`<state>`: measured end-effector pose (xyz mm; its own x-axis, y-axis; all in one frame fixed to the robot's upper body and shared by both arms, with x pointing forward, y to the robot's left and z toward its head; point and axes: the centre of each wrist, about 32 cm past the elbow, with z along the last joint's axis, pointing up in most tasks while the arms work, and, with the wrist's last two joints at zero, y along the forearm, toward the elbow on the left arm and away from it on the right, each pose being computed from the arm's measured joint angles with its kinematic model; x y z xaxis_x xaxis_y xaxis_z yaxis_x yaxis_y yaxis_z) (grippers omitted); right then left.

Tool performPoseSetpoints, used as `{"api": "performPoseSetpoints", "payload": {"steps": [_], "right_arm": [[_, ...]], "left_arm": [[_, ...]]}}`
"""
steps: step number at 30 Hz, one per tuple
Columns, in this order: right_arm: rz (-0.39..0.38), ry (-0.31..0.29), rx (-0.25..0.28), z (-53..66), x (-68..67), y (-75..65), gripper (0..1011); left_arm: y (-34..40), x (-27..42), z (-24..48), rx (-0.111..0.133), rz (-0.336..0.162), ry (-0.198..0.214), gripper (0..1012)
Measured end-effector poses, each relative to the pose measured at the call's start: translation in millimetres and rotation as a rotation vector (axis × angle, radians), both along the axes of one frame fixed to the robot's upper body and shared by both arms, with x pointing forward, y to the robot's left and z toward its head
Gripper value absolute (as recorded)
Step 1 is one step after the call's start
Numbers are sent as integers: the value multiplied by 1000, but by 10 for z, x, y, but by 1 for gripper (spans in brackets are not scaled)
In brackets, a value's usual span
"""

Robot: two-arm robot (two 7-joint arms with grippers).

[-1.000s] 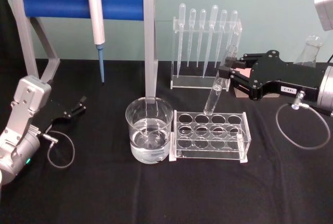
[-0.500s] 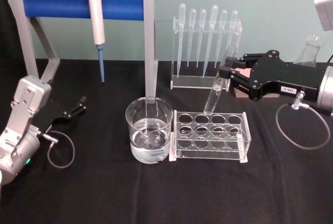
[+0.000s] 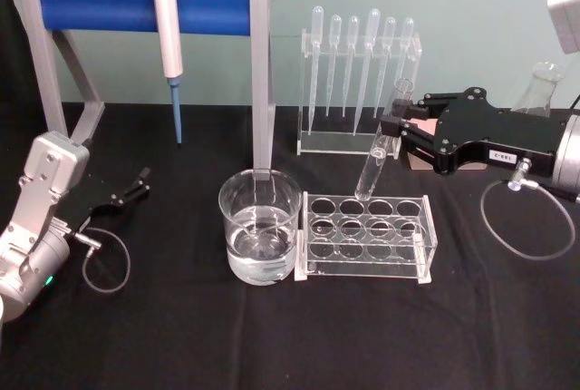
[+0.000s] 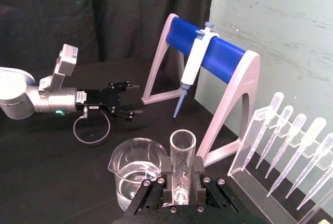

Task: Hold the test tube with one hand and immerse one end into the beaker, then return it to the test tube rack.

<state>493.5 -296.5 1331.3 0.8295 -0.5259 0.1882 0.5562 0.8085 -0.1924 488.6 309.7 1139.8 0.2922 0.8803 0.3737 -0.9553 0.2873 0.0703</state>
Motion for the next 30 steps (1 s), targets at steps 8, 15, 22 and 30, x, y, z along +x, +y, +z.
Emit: {"api": "performPoseSetpoints", "payload": {"steps": [8,15,22,30], "right_arm": [[0,0,0,0,0,0,238],[8,-11,-10,88,27,41,238],[40,-32,-19,214,67,195,238],[94,-55,-17,334,125,525,238]], "left_arm": [[0,0,0,0,0,0,1000],[0,0,0,0,0,0,1000],[0,0,0,0,0,0,1000],[0,0,0,0,0,0,1000]]}}
